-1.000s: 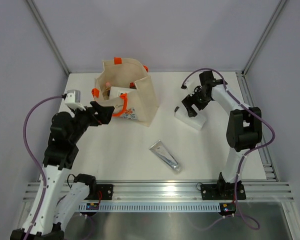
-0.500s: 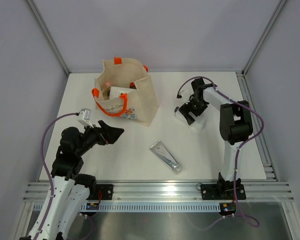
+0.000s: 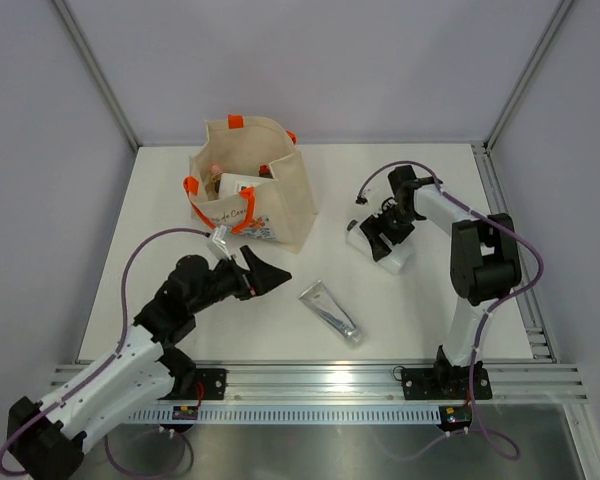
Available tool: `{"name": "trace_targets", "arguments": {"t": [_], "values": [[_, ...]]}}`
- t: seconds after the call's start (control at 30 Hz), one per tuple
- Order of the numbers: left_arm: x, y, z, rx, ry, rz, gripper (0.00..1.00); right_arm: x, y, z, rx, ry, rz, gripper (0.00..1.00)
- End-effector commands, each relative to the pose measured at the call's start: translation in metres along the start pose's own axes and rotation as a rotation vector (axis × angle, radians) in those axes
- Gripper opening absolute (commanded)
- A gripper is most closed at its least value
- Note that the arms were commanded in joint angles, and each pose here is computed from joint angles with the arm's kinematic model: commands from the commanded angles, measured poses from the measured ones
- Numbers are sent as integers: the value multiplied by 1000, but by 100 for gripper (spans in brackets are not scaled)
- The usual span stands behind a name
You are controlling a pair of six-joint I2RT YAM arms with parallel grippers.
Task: Place the personal care products into the canvas bag
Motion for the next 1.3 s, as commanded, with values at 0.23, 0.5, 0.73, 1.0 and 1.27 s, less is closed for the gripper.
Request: {"name": "trace_targets", "arguments": {"t": [0.23,0.5,0.73,1.0,1.27], "values": [[12,-34,-90,-17,-203,298,99,1,93,96,321,-413,-43,0],[26,-79,-162,-134,-162,286,99,-11,102,95,327,-443,-41,0],[11,-71,-186,19,-134,284,94,-10,107,103,346,-496,-9,0],[3,-66,-193,55,-104,264,91,-6,111,115,351,-535,-7,0],[17,-76,-178,66,-124,137,99,-5,108,122,352,-564,-15,0]]}}
Point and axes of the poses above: each gripper's point midway between its finger pads, its own z axis back along the fingers, its own y axis along the line the jaws close on, x = y × z, the point moved 8 cm from there along z, back along the fingers, and after that the axes turned 5 degrees about -z, right-handed, at the moved point
